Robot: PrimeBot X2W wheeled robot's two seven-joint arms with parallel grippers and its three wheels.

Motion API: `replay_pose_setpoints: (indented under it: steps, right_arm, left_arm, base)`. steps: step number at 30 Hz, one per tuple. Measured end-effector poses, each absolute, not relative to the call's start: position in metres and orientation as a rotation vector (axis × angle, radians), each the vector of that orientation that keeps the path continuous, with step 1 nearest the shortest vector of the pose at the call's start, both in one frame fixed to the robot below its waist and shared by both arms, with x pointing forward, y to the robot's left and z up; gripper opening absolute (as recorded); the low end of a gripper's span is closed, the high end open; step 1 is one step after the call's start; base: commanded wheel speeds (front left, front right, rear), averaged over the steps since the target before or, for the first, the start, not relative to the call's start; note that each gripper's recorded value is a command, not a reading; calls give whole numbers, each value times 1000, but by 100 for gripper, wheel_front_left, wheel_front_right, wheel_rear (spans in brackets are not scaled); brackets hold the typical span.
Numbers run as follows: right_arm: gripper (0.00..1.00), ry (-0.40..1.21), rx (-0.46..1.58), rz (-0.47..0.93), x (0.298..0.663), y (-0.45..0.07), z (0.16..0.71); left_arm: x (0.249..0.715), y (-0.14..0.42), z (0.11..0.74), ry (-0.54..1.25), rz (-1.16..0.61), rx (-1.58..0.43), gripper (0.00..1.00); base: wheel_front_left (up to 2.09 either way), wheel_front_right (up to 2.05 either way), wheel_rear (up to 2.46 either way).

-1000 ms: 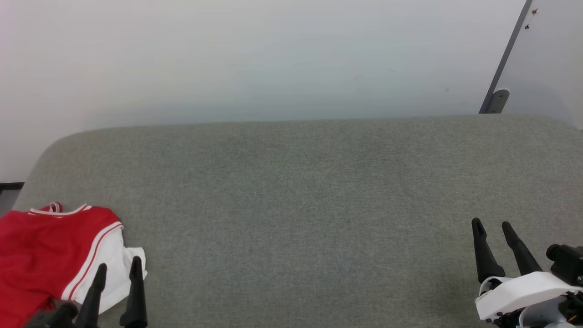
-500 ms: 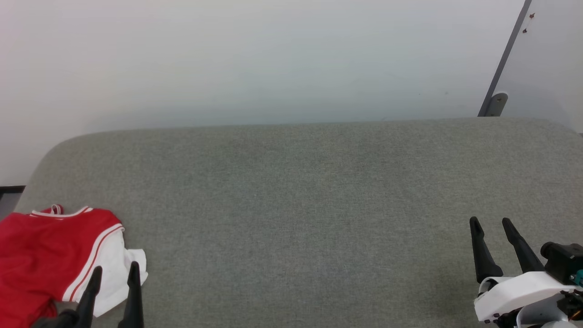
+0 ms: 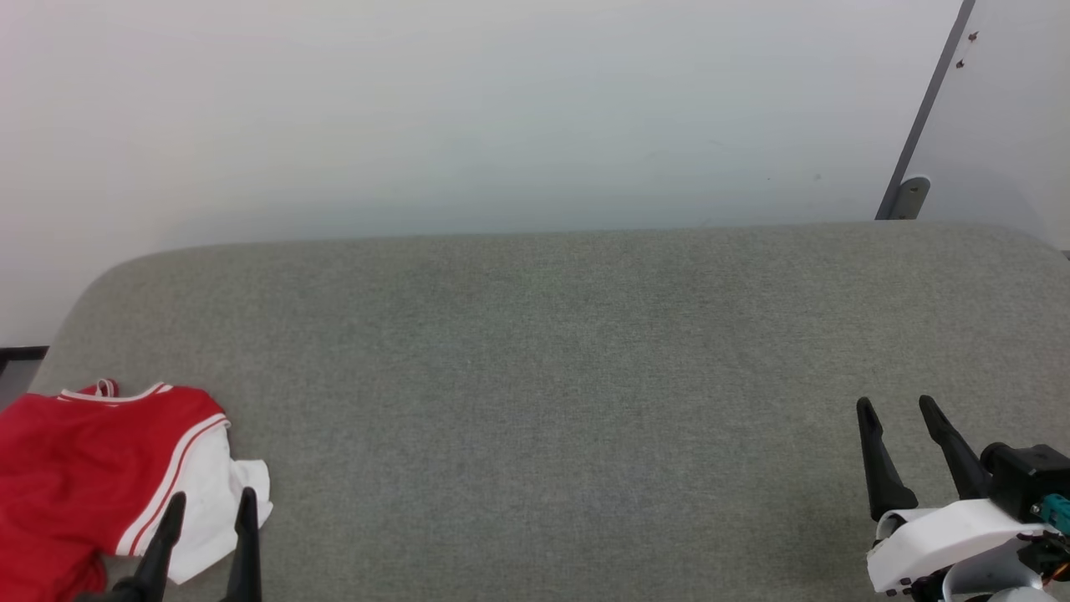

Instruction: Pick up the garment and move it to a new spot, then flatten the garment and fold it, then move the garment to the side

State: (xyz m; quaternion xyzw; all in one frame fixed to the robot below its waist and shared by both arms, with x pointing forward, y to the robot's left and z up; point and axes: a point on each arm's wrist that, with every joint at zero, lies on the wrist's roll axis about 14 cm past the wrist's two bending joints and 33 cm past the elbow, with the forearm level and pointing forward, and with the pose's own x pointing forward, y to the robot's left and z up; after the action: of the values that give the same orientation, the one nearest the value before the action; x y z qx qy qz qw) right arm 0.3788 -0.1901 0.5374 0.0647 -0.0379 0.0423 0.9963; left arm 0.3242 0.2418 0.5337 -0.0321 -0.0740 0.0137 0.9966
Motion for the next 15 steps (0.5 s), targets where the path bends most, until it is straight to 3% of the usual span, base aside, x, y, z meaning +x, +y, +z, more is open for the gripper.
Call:
replay_pose_setpoints:
  steps: [15]
  right_arm:
    - [100, -79, 135, 112, 380, -180, 538]
  left_arm:
    - [320, 247, 532, -135, 42, -94, 100]
  base:
    - [0, 0, 0]
